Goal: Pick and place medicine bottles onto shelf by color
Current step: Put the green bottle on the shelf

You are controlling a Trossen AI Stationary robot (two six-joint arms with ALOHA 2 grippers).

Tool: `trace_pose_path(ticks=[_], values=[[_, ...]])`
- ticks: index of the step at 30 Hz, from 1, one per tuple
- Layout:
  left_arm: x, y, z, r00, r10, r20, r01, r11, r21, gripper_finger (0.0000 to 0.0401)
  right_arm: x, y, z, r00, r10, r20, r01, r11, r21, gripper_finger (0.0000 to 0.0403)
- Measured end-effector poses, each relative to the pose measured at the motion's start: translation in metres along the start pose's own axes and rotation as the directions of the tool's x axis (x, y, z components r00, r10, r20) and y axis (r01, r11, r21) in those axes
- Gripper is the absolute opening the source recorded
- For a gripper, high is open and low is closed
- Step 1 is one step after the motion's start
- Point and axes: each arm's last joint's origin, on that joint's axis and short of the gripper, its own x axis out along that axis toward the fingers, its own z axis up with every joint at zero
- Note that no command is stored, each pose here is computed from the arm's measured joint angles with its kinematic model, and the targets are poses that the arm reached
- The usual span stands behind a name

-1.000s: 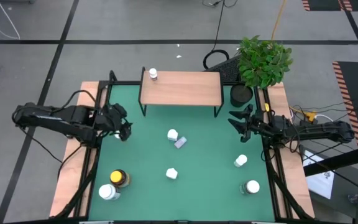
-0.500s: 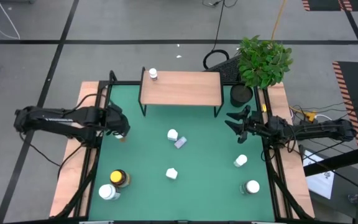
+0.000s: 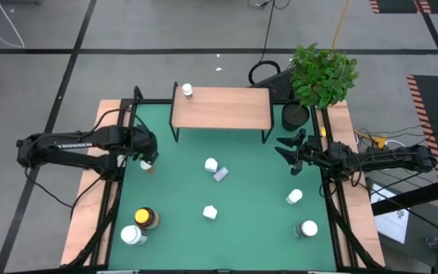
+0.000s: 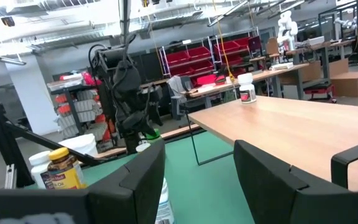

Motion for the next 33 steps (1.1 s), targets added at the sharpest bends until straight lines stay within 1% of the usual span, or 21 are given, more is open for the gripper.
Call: trace_pose_path(ticks=[4, 7, 10, 14, 20, 33], values=[[0.004, 0.002, 0.003, 0.998, -0.015, -0.06, 0.017, 0.999, 0.03, 0.0307, 0.0, 0.0, 0.001, 1.0, 0.001, 0.007, -0.001, 1.0, 0.007, 0.0188], [0.007, 0.006, 0.005, 0.996, 0.014, -0.092, -0.009, 0.998, 0.058, 0.0296, 0.0, 0.0, 0.001, 1.0, 0.001, 0.006, -0.001, 1.0, 0.009, 0.0188], [0.008, 0.011, 0.007, 0.993, 0.032, -0.112, -0.025, 0.998, 0.061, 0.0291, 0.0, 0.0, 0.001, 1.0, 0.001, 0.006, -0.001, 1.0, 0.009, 0.0188], [0.009, 0.013, 0.008, 0.992, 0.025, -0.124, -0.018, 0.998, 0.054, 0.029, 0.0, 0.0, 0.001, 1.0, 0.001, 0.006, -0.001, 1.0, 0.009, 0.0188], [0.01, 0.013, 0.009, 0.989, -0.014, -0.146, 0.025, 0.997, 0.072, 0.0289, 0.0, 0.0, 0.001, 1.0, 0.001, 0.006, -0.001, 1.0, 0.009, 0.0188], [0.009, 0.013, 0.009, 0.988, -0.023, -0.152, 0.037, 0.995, 0.089, 0.0289, 0.0, 0.0, 0.001, 1.0, 0.001, 0.006, -0.001, 1.0, 0.016, 0.0187]])
